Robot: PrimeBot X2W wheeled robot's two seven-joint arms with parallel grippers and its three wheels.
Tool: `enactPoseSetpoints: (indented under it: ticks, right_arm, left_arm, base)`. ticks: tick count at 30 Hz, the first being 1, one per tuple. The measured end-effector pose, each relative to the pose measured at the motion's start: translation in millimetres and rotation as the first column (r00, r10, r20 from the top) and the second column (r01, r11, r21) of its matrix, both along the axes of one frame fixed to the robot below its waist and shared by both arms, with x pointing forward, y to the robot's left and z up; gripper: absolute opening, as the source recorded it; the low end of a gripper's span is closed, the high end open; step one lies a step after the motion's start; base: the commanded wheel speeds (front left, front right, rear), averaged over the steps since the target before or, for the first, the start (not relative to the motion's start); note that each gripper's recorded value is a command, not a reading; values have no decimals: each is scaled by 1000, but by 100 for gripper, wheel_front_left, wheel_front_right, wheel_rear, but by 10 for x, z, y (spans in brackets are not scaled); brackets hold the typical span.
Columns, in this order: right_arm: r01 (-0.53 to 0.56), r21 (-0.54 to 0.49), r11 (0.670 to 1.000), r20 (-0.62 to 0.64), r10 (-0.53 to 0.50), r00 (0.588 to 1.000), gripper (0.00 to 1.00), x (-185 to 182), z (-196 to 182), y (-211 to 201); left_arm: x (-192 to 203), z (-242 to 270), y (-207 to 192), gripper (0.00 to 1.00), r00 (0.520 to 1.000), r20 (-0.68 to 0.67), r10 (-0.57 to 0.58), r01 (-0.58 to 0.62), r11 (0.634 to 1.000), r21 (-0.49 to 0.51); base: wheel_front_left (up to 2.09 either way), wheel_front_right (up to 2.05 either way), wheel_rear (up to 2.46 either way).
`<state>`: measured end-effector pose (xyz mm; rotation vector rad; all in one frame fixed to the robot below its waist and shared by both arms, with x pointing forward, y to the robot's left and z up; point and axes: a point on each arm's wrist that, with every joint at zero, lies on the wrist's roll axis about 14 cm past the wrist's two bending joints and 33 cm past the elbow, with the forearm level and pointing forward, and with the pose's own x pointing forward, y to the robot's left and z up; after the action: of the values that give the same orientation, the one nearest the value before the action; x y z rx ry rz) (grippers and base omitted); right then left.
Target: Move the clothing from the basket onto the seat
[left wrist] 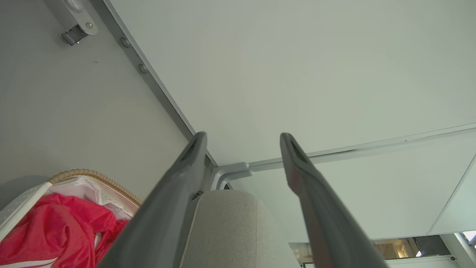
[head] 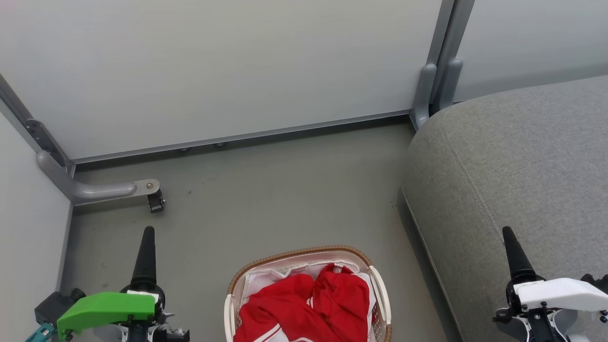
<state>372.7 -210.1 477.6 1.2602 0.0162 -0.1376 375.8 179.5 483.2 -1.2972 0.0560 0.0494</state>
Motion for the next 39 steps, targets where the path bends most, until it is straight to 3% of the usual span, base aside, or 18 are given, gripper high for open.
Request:
enactPoseSetpoints:
  ticks: [10,20,39]
  right_arm:
    - [-17,-214,977,41,26,999,100,39,180,31]
    - [-29,-352,936,46,48,998,100,34,219,82]
    - [-63,-612,788,61,126,990,100,39,320,283]
  left_arm:
    - [23,99,-16,100,1000,26,-11,5,981,191]
    - [26,160,-53,100,999,43,-26,9,932,363]
    - [-29,124,-123,100,997,41,-59,22,792,609]
  base:
    - [0,0,0]
    - [0,0,0]
    - [0,0,0]
